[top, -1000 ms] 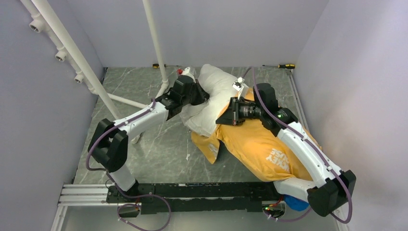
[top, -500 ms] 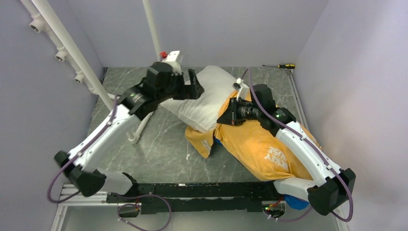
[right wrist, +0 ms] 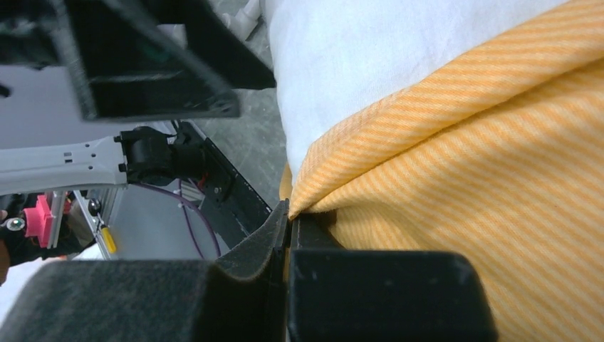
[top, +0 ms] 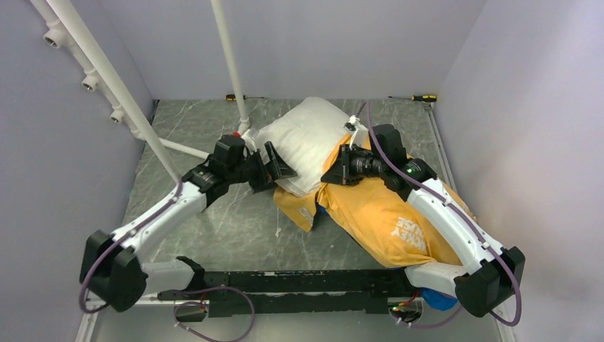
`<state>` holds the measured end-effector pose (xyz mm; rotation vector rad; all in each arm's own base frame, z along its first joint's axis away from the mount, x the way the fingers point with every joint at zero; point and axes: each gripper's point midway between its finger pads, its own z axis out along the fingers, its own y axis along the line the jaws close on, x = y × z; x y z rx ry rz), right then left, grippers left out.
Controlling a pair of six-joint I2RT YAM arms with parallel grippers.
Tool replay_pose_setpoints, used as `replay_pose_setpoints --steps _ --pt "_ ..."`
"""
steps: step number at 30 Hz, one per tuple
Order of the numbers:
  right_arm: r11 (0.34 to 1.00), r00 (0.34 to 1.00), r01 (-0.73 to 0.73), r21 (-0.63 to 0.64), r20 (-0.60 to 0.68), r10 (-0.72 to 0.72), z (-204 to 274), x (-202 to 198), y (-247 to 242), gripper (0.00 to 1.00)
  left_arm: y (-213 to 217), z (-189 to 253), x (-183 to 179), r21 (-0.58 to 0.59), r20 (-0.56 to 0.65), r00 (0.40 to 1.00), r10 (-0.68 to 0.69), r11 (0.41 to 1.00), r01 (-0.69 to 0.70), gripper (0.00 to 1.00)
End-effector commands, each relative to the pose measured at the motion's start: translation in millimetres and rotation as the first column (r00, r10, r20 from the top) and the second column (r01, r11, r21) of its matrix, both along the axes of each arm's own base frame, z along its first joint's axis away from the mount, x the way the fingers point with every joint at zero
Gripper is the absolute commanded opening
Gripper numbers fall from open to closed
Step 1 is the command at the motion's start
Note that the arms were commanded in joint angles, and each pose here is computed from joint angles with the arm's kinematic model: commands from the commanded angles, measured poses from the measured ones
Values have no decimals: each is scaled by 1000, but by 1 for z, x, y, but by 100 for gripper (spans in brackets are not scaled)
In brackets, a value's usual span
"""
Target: Put the pillow into the pillowcase
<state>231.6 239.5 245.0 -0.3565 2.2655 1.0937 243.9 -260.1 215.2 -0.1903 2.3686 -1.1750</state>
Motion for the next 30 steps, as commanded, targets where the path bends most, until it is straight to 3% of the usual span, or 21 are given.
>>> replay_pose_setpoints --steps 1,3,4,5,10,15,21,25,30 --pt "996 991 -18 85 131 7 40 14 10 0 -40 35 31 -251 117 991 -63 964 91 98" --pt "995 992 -30 92 127 19 42 13 12 0 -51 31 41 -273 132 988 -84 955 117 92" --pt "994 992 -43 99 122 31 43 12 14 0 -58 34 44 -294 154 982 -107 944 149 83" --pt "993 992 -55 106 117 43 45 12 16 0 -66 34 48 -311 168 977 -130 933 178 63" --pt "969 986 -122 217 137 94 79 6 30 0 -100 48 30 -305 236 933 -273 891 338 2" --pt "907 970 -215 363 184 156 123 5 49 0 -128 70 -7 -318 315 885 -343 841 438 0" --pt "859 949 -296 417 232 214 155 14 66 0 -148 74 -30 -338 372 861 -347 813 473 0" --pt "821 925 -356 447 294 241 186 18 76 0 -163 82 -45 -368 486 810 -328 764 530 0" --pt "873 930 -318 368 300 212 186 51 84 0 -184 108 -77 -316 646 691 -324 710 629 0"
